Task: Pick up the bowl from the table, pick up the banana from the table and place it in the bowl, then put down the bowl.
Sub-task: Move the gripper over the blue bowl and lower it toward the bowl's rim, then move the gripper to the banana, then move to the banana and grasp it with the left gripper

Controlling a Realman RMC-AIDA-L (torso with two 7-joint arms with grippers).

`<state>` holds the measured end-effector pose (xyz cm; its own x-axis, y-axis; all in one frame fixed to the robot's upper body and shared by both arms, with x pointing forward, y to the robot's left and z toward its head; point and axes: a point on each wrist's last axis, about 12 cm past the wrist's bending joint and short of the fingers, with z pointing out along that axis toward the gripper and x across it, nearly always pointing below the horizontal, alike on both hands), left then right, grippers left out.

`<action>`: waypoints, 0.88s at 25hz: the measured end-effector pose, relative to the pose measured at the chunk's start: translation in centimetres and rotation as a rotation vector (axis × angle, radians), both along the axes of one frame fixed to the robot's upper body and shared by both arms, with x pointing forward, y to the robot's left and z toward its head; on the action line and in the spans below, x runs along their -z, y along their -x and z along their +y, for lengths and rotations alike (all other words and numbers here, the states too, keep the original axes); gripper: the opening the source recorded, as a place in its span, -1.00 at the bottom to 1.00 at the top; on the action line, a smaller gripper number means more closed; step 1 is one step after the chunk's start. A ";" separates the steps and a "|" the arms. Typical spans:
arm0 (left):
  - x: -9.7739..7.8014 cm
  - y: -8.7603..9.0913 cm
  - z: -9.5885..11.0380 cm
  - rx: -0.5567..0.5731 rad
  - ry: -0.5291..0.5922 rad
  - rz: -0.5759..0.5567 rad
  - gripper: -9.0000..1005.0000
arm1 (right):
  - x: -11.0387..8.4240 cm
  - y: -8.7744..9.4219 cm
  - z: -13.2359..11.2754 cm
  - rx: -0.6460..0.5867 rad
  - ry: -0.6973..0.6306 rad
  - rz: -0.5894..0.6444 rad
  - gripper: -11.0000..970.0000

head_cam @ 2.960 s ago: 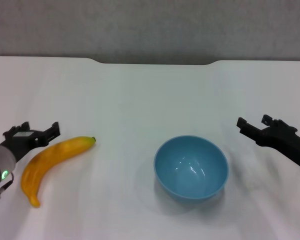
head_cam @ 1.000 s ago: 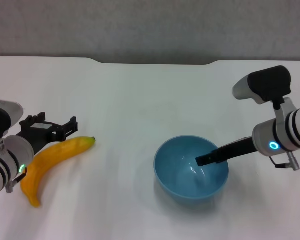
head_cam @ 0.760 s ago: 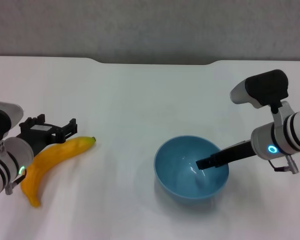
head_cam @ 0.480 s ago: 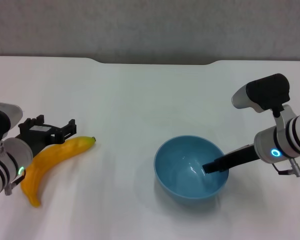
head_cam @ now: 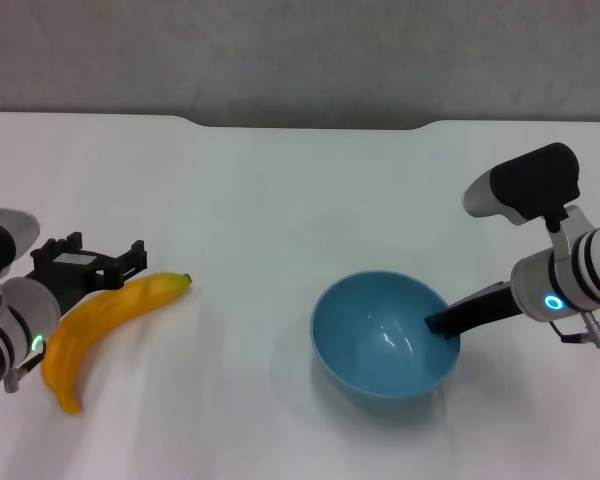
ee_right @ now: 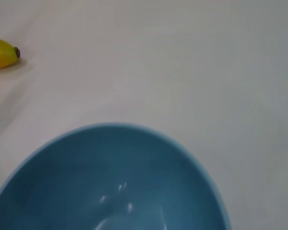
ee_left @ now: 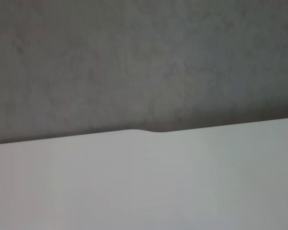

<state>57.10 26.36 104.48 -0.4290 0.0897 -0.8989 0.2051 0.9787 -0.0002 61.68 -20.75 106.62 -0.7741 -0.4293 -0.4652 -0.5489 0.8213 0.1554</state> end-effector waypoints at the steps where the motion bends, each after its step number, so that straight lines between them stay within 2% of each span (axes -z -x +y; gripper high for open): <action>1: 0.0 0.0 0.0 0.000 0.000 0.001 0.63 | 0.0 0.0 0.0 0.000 0.001 0.000 -0.45; 6: 0.2 0.1 -0.1 0.002 0.003 0.006 0.63 | 0.2 0.0 -0.2 0.016 0.000 -0.014 -0.86; 13: -0.4 0.1 -0.7 0.007 0.014 -0.002 0.62 | 0.5 0.1 -0.7 0.049 -0.013 -0.050 -0.90; 22: -3.1 0.4 -4.6 0.003 -0.107 0.048 0.60 | 0.4 0.7 -2.4 0.117 -0.049 -0.101 -0.90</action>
<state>56.72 21.78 107.57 -0.4711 0.1853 -0.8624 0.2101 0.9731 0.0943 61.02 -23.11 106.22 -0.7660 -0.3134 -0.5613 -0.4644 0.8735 0.1461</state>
